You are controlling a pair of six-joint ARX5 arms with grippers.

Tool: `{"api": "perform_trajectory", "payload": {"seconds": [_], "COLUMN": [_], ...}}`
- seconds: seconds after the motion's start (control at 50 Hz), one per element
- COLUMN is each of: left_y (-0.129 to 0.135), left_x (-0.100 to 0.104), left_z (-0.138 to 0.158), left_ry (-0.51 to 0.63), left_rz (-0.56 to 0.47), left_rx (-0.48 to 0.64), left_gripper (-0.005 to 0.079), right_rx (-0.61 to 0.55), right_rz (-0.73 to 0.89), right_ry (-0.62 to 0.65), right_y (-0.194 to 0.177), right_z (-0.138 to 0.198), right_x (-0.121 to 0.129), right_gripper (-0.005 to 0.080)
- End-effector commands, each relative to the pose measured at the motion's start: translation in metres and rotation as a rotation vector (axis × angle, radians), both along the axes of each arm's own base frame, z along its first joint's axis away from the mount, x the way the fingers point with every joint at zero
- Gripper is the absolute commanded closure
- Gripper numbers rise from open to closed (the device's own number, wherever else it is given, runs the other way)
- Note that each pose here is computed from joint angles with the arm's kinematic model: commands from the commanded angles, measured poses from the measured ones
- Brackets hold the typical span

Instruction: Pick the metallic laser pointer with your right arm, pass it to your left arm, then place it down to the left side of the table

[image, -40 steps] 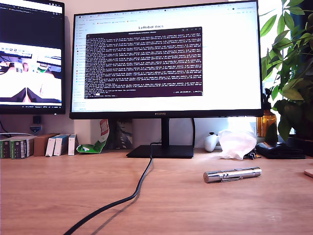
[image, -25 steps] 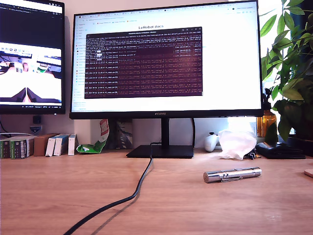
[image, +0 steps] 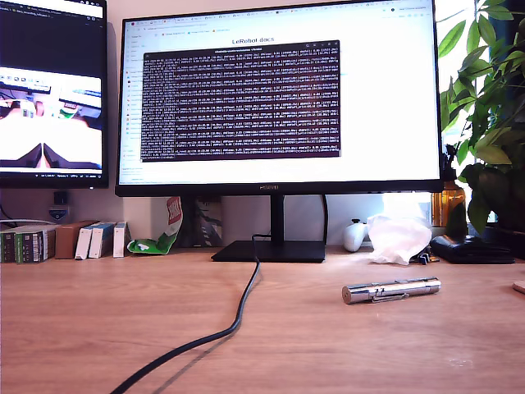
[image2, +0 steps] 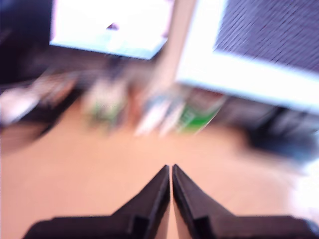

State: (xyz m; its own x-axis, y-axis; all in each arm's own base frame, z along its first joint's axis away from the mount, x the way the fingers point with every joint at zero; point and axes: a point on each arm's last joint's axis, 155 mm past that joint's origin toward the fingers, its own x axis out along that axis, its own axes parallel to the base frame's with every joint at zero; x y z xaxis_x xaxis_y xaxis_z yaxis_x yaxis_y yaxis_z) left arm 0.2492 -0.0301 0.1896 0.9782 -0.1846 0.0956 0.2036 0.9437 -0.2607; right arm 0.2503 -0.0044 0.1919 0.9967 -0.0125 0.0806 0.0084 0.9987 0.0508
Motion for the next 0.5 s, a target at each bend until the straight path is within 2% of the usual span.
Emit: {"api": "perform_trajectory", "payload": {"seconds": [0.0,0.08,0.22,0.36,0.48], "left_y": [-0.013,-0.024,-0.039,-0.049,-0.063], "left_x": [-0.004,-0.012,-0.019,-0.018,-0.012], "left_z": [0.014,0.032,0.047,0.052,0.057], "left_ry": [-0.083,-0.152,-0.178,-0.127,-0.100], "left_rz": [-0.071,-0.132,-0.206,-0.262,-0.348], "left_rx": [0.012,0.032,0.093,0.159,0.276], "left_gripper": [0.0762,0.0762,0.0762,0.0762,0.0762], "right_rx": [0.001,-0.003,-0.065,-0.201,-0.331], "right_rz": [0.005,0.009,0.040,0.081,0.146], "right_ry": [-0.064,-0.112,-0.153,-0.077,0.023], "right_y": [0.001,0.002,0.010,0.020,0.031], "right_z": [0.028,0.052,0.090,0.106,0.110], "right_x": [-0.006,-0.012,-0.022,-0.017,0.000], "right_gripper": [0.0762,0.0763,0.0763,0.0762,0.0762]}}
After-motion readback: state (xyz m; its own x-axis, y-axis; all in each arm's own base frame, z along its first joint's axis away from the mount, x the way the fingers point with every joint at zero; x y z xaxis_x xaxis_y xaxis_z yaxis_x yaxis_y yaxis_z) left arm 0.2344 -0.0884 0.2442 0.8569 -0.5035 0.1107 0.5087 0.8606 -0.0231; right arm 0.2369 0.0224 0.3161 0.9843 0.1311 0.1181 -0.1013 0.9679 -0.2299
